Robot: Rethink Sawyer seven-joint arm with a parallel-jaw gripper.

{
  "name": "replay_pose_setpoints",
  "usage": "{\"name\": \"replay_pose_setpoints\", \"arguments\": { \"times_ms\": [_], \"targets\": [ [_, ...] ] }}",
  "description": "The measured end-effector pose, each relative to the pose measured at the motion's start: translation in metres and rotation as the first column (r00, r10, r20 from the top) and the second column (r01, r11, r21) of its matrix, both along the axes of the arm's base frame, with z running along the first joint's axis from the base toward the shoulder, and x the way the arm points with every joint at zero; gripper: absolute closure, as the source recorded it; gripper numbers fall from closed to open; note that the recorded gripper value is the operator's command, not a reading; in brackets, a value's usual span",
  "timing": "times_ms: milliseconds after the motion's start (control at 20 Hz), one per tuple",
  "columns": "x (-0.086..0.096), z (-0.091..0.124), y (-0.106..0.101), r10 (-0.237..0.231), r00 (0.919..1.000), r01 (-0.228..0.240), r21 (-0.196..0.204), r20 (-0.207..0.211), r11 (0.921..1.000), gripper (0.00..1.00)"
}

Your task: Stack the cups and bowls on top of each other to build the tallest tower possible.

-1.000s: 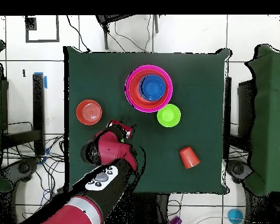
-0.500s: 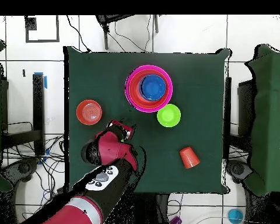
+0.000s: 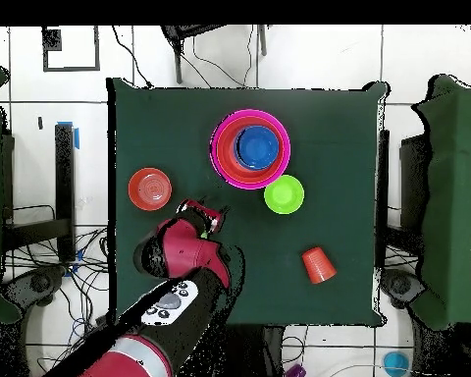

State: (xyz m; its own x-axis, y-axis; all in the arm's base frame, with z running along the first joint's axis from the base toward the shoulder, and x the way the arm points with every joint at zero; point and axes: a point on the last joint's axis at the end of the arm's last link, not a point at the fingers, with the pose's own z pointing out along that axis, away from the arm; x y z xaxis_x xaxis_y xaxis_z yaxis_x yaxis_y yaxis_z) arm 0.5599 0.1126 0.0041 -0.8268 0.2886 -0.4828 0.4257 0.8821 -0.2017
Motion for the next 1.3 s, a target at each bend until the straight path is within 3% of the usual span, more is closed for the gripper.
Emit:
{"name": "replay_pose_setpoints", "arguments": {
  "times_ms": [300, 650, 1300],
  "targets": [
    [-0.002, 0.007, 0.015, 0.013, 0.9998, -0.013, 0.009, -0.012, 0.9999, 0.0],
    [-0.016, 0.007, 0.036, 0.029, 0.9968, -0.028, 0.011, -0.075, 0.9996, 0.0],
    [-0.032, 0.007, 0.059, 0.053, 0.99, -0.054, 0.002, -0.131, 0.9986, 0.0]
  ]
}}
